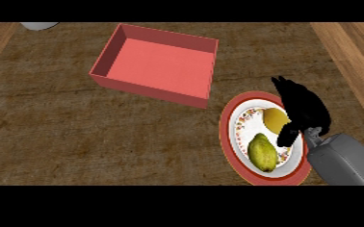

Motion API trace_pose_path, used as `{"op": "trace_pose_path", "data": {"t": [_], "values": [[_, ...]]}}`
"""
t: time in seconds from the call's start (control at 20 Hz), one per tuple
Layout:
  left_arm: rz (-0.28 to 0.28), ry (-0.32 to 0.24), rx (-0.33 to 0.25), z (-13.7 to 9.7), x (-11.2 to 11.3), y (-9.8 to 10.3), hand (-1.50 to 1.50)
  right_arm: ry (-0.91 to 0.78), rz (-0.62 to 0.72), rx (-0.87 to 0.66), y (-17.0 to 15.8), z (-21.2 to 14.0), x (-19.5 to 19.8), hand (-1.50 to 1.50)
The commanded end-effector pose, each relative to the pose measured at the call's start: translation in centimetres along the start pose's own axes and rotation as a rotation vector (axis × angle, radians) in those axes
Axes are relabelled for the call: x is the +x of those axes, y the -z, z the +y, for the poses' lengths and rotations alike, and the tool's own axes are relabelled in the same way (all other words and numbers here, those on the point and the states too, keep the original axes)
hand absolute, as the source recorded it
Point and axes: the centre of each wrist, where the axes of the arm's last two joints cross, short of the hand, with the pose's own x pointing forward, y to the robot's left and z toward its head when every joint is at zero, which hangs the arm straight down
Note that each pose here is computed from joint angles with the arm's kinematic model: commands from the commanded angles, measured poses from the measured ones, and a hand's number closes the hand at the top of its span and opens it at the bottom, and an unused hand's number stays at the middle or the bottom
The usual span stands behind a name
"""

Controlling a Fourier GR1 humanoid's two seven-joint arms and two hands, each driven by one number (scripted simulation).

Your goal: Pick the lemon from the plate and place it in the cardboard box

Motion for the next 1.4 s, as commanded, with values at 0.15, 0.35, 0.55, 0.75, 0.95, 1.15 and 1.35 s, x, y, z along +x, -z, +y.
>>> {"op": "trace_pose_path", "data": {"t": [0.15, 0.35, 0.55, 0.75, 0.95, 1.15, 1.35], "values": [[-0.530, -0.212, -0.093, -3.4, 11.7, 1.4, 0.00, -0.009, 0.004, 0.004, 0.1, 0.3, 0.9, -1.50], [-0.529, -0.218, -0.100, -3.3, 11.6, 1.3, 0.00, -0.021, 0.027, 0.030, 0.5, 1.0, 0.0, -1.50], [-0.523, -0.238, -0.093, -3.6, 12.0, 1.4, 0.00, 0.003, 0.001, 0.052, 0.2, 2.2, 1.2, 1.50], [-0.533, -0.223, -0.102, -4.0, 11.9, 1.1, 0.00, -0.056, -0.008, -0.034, 0.6, 0.8, 1.4, 1.50], [-0.527, -0.222, -0.089, -3.8, 11.9, 1.2, 0.00, -0.100, -0.010, -0.150, 0.7, -0.1, 2.0, 1.50], [-0.546, -0.216, -0.118, -4.3, 12.0, 0.7, 0.00, -0.120, -0.092, -0.185, 0.9, -1.1, 2.6, 1.50], [-0.562, -0.188, -0.123, -3.9, 12.2, 0.8, 0.00, -0.120, -0.350, -0.166, 1.4, -3.0, 4.0, 1.50]]}}
